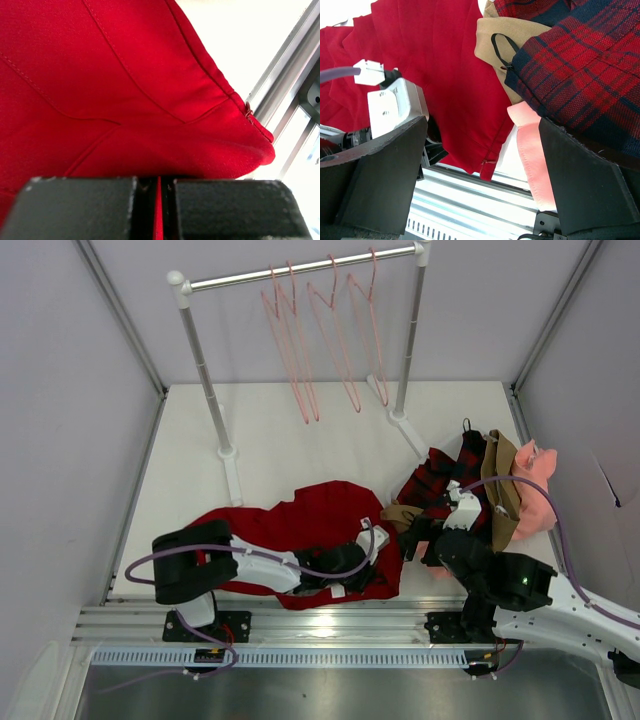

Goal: Place the skirt on the hanger

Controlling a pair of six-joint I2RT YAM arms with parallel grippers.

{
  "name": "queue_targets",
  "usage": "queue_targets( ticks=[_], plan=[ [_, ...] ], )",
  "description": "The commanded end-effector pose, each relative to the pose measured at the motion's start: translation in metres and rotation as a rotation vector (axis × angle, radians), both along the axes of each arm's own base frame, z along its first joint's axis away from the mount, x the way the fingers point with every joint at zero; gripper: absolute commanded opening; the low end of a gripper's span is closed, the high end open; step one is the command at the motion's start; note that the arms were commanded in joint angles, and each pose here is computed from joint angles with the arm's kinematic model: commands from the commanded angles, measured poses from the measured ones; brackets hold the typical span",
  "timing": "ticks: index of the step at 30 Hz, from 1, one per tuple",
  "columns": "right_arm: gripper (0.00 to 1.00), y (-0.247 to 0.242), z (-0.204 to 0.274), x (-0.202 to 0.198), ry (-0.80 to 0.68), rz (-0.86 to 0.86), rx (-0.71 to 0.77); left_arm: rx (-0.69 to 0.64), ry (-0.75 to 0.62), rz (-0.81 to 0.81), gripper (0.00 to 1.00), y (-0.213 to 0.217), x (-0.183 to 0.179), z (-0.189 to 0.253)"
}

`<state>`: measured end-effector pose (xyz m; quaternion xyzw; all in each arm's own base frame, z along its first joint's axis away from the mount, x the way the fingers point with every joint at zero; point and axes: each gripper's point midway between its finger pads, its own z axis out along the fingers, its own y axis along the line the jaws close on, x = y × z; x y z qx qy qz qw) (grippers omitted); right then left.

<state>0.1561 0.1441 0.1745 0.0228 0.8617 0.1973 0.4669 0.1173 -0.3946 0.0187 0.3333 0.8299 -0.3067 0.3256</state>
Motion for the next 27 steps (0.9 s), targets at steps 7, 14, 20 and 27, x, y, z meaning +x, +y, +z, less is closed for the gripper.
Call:
queue_targets(
  ticks=[7, 14, 20, 27],
  plan=[
    [0.99, 0.002, 0.006, 0.004, -0.013, -0.022, 0.03, -0.01, -0.126, 0.105, 0.0, 0.013, 0.015, 0.021],
    [0.99, 0.016, 0.004, 0.003, -0.01, 0.025, 0.043, -0.132, -0.208, 0.203, 0.0, 0.036, 0.026, 0.08],
    [0.99, 0.047, 0.014, -0.002, -0.048, 0.182, 0.099, -0.149, -0.269, 0.297, 0.0, 0.061, 0.036, 0.095],
    [0.99, 0.081, 0.019, -0.007, -0.104, 0.359, 0.104, -0.146, -0.341, 0.419, 0.0, 0.096, 0.049, 0.11]
  ],
)
